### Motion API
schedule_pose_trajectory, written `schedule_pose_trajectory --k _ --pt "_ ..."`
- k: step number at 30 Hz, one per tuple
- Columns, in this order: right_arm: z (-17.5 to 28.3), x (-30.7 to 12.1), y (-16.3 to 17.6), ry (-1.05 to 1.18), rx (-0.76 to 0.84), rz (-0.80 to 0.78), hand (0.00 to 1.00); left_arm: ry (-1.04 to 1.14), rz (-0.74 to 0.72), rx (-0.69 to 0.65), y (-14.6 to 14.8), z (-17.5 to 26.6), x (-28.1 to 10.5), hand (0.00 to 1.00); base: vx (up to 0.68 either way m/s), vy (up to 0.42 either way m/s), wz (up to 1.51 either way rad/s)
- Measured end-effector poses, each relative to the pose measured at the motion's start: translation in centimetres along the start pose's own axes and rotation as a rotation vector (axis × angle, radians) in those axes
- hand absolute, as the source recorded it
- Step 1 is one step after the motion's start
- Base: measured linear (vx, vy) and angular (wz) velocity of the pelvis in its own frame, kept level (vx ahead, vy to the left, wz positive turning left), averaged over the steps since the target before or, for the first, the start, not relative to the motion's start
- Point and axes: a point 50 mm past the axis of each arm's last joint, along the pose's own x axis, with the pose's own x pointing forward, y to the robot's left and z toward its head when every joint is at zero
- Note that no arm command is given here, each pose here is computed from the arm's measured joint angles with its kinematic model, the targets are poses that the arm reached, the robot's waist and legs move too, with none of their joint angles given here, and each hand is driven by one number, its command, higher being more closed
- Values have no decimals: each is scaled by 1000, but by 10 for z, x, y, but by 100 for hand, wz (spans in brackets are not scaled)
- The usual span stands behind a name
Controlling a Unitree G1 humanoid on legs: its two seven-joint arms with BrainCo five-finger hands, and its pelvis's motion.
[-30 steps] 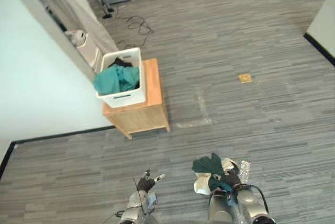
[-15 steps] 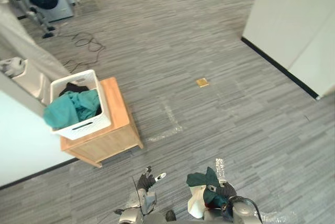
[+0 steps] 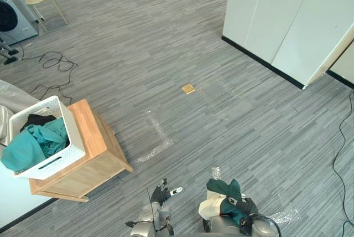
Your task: Tidy the bed and pick cloth on bed and put in laundry
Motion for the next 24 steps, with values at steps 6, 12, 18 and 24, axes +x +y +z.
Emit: schedule_pose_trajectory --k 6,12,18,24 --pt "-1 0 -1 1 25 -15 100 -2 14 9 8 1 0 0 33 24 -28" --pt "-3 -2 -1 3 51 -19 100 -67 13 -80 8 17 1 0 116 56 8" --pt "6 1 -5 -20 58 -32 100 -122 -10 -82 4 31 2 0 323 200 3" --pt "5 1 6 -16 66 -6 100 -138 -12 -40 8 39 4 0 452 242 14"
